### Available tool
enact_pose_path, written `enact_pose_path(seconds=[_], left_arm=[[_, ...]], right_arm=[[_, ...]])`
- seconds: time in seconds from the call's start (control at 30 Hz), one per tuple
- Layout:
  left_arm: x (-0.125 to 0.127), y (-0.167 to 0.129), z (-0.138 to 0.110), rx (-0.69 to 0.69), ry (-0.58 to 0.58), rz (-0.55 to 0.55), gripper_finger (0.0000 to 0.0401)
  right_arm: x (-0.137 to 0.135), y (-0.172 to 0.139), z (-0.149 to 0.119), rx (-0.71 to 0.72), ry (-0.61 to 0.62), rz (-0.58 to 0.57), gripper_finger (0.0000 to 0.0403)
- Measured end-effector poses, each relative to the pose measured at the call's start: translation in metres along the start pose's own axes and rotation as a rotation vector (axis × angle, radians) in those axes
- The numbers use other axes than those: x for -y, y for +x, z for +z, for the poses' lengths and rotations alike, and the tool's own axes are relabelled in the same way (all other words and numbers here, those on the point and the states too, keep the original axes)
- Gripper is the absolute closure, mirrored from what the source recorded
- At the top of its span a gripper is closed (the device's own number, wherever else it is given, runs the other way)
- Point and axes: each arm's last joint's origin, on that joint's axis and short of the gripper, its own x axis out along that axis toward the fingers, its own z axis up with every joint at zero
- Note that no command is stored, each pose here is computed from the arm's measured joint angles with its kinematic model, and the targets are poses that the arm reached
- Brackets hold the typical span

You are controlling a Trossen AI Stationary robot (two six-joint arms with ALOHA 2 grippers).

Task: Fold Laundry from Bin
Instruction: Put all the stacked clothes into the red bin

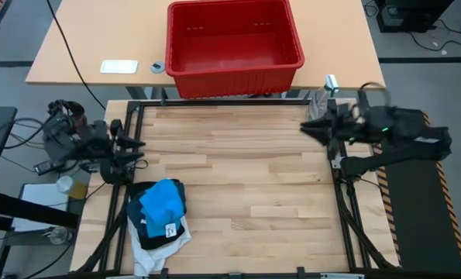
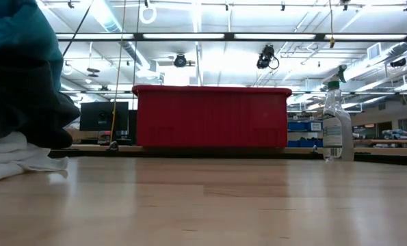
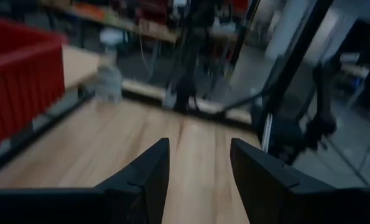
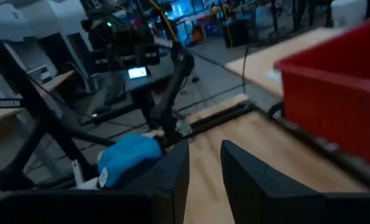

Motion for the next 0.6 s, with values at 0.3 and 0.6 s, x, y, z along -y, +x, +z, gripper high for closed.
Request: enact_pose_path(seconds=[0.3, 0.6], left_arm=[[0.014, 0.012, -0.029, -0.308, -0.063, -0.043, 0.023], [0.036, 0.025, -0.039, -0.418, -0.038, -0.096, 0.023]], right_arm=[[0.003, 0.049, -0.056, 0.064, 0.073, 0.169, 0.0302], [-0.002, 0.074, -0.066, 0.069, 0.071, 0.186, 0.0302]])
